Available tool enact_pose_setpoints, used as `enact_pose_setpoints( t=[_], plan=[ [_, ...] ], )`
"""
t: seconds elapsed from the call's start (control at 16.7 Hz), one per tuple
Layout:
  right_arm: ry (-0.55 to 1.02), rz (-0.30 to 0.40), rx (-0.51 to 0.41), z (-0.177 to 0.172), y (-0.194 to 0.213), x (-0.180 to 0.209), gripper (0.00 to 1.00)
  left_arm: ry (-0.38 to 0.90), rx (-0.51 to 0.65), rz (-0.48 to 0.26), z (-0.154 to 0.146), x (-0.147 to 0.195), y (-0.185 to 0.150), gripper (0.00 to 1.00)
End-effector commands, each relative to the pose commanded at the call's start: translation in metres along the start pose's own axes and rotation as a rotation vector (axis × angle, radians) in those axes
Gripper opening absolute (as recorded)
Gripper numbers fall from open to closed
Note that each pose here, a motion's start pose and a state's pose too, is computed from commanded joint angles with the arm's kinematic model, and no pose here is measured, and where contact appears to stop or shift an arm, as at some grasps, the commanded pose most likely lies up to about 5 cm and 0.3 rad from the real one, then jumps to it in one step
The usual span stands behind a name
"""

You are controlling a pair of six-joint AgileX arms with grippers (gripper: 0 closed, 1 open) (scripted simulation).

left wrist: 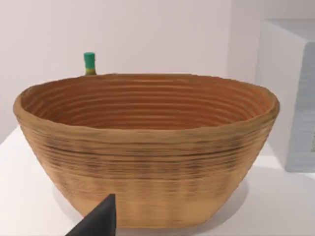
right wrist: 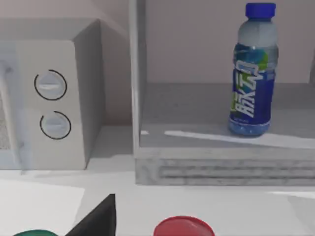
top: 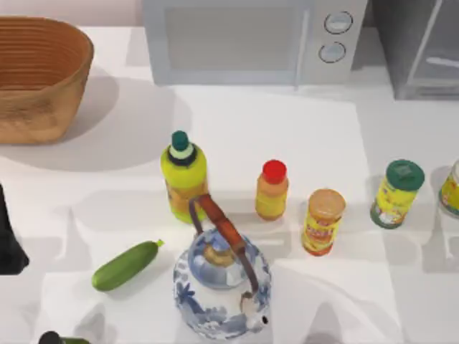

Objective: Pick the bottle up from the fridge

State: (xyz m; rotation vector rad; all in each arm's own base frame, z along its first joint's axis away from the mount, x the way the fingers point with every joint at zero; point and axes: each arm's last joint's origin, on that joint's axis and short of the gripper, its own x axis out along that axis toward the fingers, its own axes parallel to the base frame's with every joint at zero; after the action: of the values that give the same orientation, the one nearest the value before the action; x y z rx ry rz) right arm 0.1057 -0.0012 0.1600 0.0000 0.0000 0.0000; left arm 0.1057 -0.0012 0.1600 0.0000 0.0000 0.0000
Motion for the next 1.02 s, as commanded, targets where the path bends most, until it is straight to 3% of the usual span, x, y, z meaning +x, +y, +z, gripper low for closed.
enact_pose_setpoints(
  t=[0.66, 1.02],
  plan=[
    [-0.047, -0.014, -0.017, 0.021, -0.016, 0.029, 1.0, 0.0, 0.0, 0.0, 0.0, 0.0, 0.0, 1.0],
    [0.023, -0.013, 0.0, 0.001, -0.048, 0.071, 1.0, 0.0, 0.0, 0.0, 0.0, 0.0, 0.0, 1.0]
  ],
)
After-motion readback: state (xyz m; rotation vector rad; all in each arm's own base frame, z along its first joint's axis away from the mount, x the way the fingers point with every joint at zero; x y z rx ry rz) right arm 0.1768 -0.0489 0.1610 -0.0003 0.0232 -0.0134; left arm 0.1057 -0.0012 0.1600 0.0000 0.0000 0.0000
